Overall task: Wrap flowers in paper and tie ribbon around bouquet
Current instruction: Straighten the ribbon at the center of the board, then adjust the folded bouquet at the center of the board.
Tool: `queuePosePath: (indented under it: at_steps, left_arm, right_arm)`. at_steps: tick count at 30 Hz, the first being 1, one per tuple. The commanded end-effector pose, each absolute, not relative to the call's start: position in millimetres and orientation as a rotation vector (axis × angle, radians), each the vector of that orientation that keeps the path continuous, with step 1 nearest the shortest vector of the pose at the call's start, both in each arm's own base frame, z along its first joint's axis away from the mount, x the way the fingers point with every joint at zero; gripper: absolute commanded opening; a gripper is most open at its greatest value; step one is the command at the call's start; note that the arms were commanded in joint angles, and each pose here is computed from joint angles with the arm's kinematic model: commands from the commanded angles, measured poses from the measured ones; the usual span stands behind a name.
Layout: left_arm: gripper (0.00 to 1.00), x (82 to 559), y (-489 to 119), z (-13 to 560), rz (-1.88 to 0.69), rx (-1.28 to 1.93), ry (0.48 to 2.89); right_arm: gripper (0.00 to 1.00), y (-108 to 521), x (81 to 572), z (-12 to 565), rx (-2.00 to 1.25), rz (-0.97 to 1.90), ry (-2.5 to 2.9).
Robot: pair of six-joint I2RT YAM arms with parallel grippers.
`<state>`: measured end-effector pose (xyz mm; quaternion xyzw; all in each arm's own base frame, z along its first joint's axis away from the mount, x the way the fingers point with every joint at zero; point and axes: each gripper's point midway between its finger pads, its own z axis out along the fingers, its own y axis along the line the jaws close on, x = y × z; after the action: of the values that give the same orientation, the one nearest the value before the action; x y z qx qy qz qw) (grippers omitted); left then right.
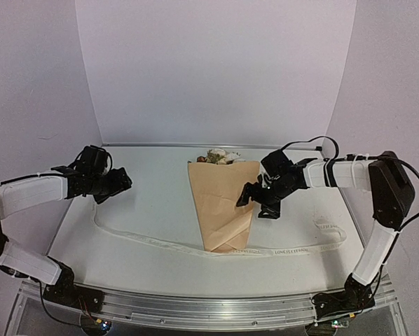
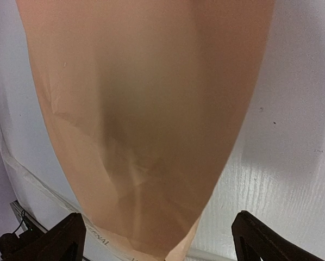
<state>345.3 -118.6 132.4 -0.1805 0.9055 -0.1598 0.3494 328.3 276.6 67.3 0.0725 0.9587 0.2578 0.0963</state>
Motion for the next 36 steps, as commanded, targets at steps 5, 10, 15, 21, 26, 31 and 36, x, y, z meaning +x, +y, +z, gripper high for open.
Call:
queuePosePath:
  at_steps: [5,10,15,21,26,31,36]
  left_arm:
    - [0.86,349.2,-222.3,151.5,-0.847,-0.089,2.334]
    - [0.86,341.6,-240.6,151.1,-0.938,-0.005,2.335]
    - [0.83,330.1,-265.0,156.7,-1.099,0.121,2.311]
    - [0.74,299.7,-296.8,150.0,-1.312,0.331,2.342]
    - [0.66,274.4,-308.7,140.5,-1.400,0.448,2.386]
    - [0.60,254.0,-314.2,126.7,-1.407,0.529,2.422]
    - [0.55,246.4,-313.2,120.4,-1.411,0.537,2.441]
  right_arm:
    - [0.86,289.6,331.9,46.3,0.261,0.879,2.813]
    - [0.83,288.6,324.2,27.5,0.262,0.904,2.829]
    - [0.79,291.9,324.6,14.3,0.296,0.957,2.804]
    - [0.56,296.2,334.1,13.3,0.346,1.003,2.761]
    - [0.27,295.6,342.4,17.7,0.413,1.014,2.737]
    - [0.07,301.2,354.1,32.0,0.504,1.053,2.701]
    - [0.00,307.4,365.6,41.6,0.625,1.084,2.676]
